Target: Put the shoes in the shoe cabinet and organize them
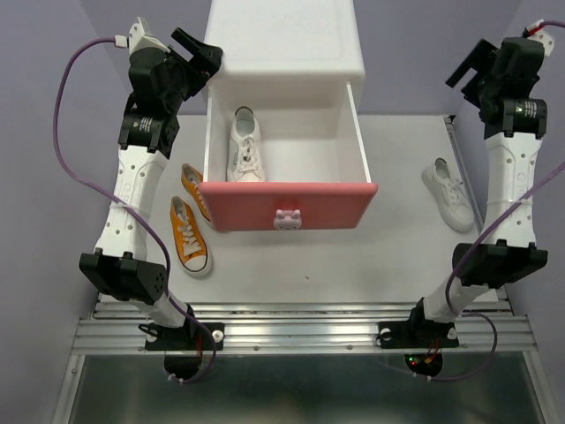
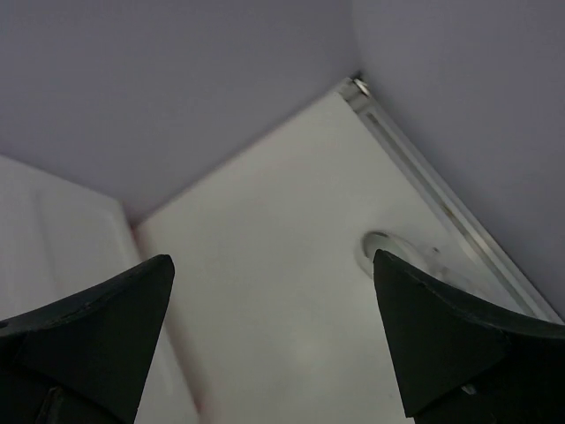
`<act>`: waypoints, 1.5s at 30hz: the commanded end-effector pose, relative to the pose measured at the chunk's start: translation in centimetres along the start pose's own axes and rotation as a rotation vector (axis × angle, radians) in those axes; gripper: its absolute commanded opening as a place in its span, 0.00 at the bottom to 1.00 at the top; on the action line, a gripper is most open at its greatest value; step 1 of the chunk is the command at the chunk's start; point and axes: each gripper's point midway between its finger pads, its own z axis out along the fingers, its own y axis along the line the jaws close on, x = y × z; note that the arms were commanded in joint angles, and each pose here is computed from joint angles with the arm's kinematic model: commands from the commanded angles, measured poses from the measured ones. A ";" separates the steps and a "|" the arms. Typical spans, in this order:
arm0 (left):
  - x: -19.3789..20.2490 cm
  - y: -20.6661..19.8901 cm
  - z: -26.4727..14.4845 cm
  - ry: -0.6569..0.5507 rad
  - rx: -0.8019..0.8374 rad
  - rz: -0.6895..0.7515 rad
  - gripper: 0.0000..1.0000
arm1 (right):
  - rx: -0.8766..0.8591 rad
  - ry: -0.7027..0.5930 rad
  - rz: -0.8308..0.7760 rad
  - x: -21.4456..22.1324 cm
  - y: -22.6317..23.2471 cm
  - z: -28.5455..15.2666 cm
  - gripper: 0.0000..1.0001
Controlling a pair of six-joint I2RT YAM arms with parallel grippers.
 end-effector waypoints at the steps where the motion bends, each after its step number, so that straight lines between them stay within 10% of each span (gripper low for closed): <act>1: 8.8 14.1 -2.4 0.354 -0.454 0.143 0.94 | 0.226 0.310 -0.230 7.7 -8.4 0.1 1.00; 16: 10.0 16.1 -3.6 0.370 -0.512 0.149 0.94 | 0.450 0.701 -0.700 21.0 -19.7 5.6 1.00; 35: 9.5 16.4 -4.6 0.353 -0.536 0.167 0.94 | 0.386 0.775 -0.685 27.2 -22.1 10.7 1.00; 45: 9.6 16.9 -4.9 0.357 -0.545 0.167 0.94 | 0.345 0.776 -0.616 28.0 -21.8 12.4 0.76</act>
